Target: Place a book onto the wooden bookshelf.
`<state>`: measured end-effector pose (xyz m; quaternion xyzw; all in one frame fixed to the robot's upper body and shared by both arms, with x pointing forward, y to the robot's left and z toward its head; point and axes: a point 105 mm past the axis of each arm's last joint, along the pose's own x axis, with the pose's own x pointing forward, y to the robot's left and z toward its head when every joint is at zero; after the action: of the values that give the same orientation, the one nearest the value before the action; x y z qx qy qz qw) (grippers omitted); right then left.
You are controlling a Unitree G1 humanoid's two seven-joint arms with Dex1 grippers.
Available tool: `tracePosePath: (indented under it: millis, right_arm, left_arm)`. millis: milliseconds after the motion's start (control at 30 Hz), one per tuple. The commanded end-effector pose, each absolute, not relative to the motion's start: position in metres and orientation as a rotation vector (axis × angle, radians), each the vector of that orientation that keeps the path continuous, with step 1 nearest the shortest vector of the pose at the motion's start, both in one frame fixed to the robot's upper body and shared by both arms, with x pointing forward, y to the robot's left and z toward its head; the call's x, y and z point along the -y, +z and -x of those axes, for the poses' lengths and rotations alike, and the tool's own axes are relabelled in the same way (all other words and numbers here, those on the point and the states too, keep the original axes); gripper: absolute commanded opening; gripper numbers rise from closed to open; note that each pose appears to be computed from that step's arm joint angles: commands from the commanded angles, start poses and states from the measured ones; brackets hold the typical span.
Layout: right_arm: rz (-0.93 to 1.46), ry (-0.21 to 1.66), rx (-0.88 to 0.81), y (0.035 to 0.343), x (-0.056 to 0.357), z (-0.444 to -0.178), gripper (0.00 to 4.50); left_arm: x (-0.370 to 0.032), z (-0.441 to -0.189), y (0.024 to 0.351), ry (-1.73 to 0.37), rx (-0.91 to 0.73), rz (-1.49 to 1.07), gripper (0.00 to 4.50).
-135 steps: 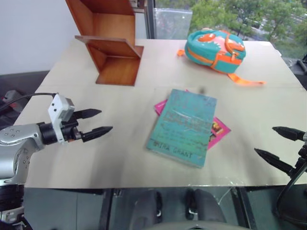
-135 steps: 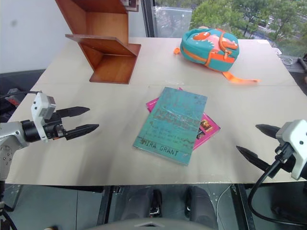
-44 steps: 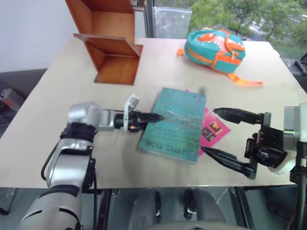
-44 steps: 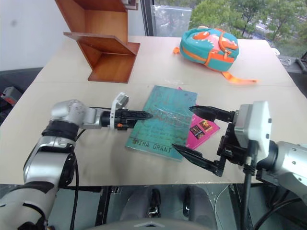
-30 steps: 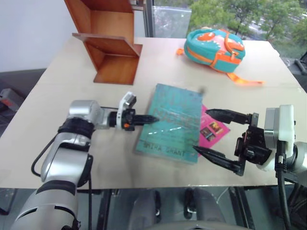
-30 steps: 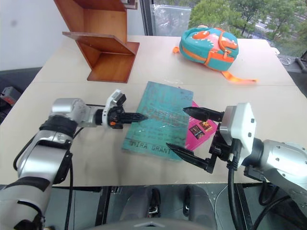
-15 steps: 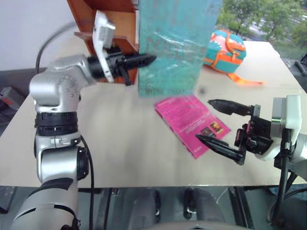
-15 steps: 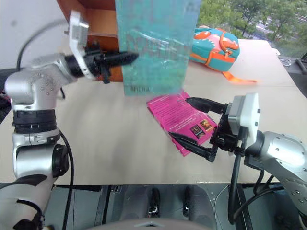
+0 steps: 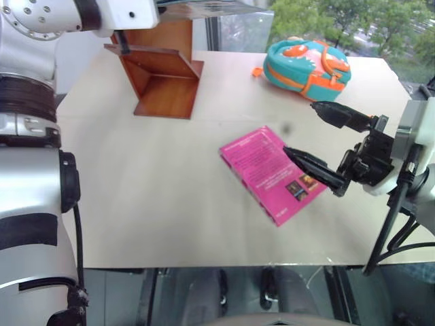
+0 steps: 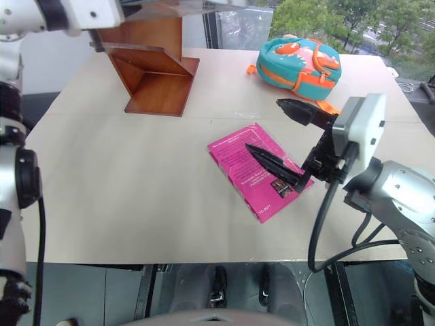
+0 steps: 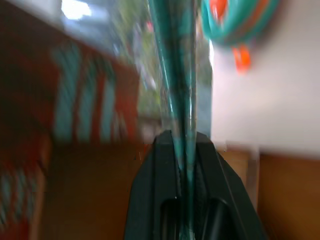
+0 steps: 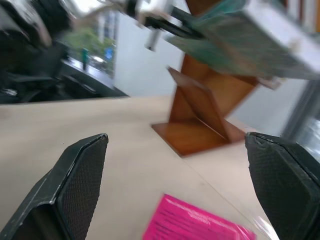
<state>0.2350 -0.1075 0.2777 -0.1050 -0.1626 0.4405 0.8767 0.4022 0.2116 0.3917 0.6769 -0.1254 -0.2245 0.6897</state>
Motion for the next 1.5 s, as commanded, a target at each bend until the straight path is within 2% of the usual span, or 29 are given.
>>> tracePosePath:
  millis: [33,167,467,500,533,600,633,733,800,1067,1300,1500]
  right_arm:
    - [0.284,0.77,0.401,0.302,0.124,-0.246,4.5]
    - [0.302,0.762,0.466,0.323,0.121,-0.245,4.5]
    - [0.293,0.839,0.563,0.34,0.101,-0.232,4.5]
    - [0.29,0.845,0.57,0.341,0.099,-0.232,4.5]
    - [0.289,0.849,0.574,0.341,0.097,-0.232,4.5]
    - [0.291,0.853,0.581,0.342,0.096,-0.23,4.5]
    - [0.291,0.853,0.583,0.342,0.096,-0.228,4.5]
    - [0.287,0.856,0.593,0.342,0.097,-0.224,4.5]
    - [0.282,0.861,0.597,0.342,0.098,-0.222,4.5]
    - [0.269,0.88,0.576,0.337,0.103,-0.217,4.5]
    - [0.258,0.881,0.495,0.323,0.117,-0.216,4.5]
    - [0.272,0.862,0.388,0.298,0.13,-0.213,4.5]
  left_arm:
    - [-0.233,-0.409,0.392,-0.418,0.146,-1.574,0.05]
    - [-0.251,-0.422,0.381,-0.326,0.015,-1.588,0.05]
    - [-0.257,-0.434,0.365,-0.274,-0.057,-1.605,0.05]
    - [-0.261,-0.434,0.364,-0.271,-0.074,-1.613,0.82]
    - [-0.264,-0.433,0.362,-0.267,-0.09,-1.621,0.82]
    - [-0.267,-0.432,0.364,-0.259,-0.088,-1.614,1.8]
    - [-0.267,-0.432,0.365,-0.258,-0.08,-1.604,2.07]
    - [-0.267,-0.43,0.367,-0.261,-0.055,-1.585,3.34]
    - [-0.271,-0.427,0.37,-0.252,-0.045,-1.579,4.37]
    - [-0.266,-0.406,0.376,-0.406,0.091,-1.466,4.45]
    - [-0.23,-0.368,0.367,-0.861,0.29,-1.092,4.45]
    - [-0.193,-0.346,0.329,-1.012,0.316,-0.775,4.45]
